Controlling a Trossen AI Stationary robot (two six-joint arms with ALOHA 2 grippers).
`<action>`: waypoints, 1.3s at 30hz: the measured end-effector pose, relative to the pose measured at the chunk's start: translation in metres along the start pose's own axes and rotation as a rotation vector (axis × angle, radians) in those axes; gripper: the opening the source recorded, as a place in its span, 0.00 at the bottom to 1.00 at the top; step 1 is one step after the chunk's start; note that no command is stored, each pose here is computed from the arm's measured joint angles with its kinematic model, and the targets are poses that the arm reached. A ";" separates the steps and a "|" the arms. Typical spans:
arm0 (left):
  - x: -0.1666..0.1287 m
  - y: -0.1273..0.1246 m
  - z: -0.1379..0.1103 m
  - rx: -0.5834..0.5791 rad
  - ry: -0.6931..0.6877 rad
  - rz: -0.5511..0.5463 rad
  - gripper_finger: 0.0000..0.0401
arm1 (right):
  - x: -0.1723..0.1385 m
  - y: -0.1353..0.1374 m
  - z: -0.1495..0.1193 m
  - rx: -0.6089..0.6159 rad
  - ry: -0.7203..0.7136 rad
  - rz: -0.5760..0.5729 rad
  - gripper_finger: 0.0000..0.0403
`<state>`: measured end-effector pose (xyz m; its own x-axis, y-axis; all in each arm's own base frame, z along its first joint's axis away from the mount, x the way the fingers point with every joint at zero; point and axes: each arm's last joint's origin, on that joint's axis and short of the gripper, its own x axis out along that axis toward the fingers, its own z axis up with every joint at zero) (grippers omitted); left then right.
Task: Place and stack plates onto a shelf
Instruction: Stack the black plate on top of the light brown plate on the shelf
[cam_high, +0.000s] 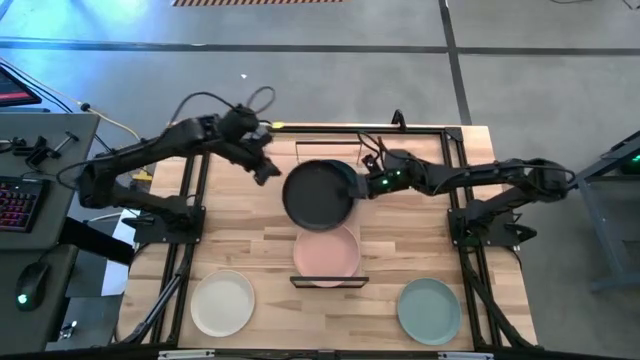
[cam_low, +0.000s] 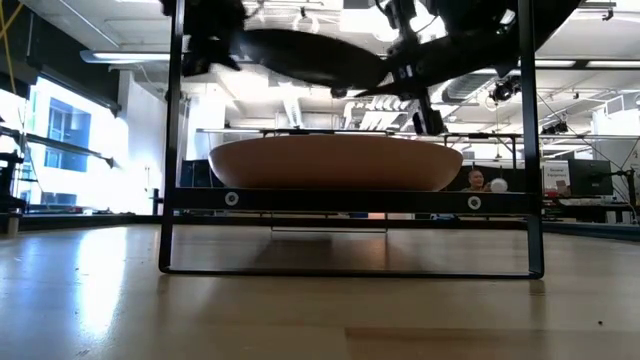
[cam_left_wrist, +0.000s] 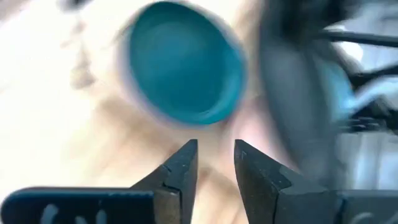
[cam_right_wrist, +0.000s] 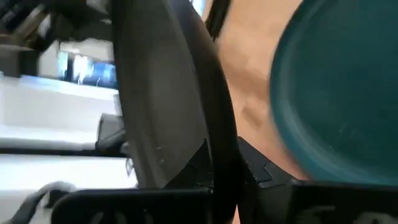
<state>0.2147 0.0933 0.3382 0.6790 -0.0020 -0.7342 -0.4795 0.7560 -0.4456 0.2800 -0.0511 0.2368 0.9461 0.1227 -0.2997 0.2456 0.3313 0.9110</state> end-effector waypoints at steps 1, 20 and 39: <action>-0.006 0.001 -0.002 0.000 -0.013 0.014 0.25 | -0.003 0.002 0.001 -0.011 0.006 0.003 0.01; -0.041 -0.017 -0.051 0.205 -0.602 -0.083 0.29 | 0.023 0.040 -0.026 -0.258 0.399 -0.348 0.00; -0.031 -0.015 -0.065 0.154 -0.645 -0.167 0.29 | 0.057 0.019 -0.040 -0.347 0.559 -0.346 0.15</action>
<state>0.1644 0.0395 0.3344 0.9554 0.2275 -0.1882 -0.2873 0.8639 -0.4137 0.3302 -0.0007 0.2255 0.5557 0.3851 -0.7368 0.3415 0.7023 0.6246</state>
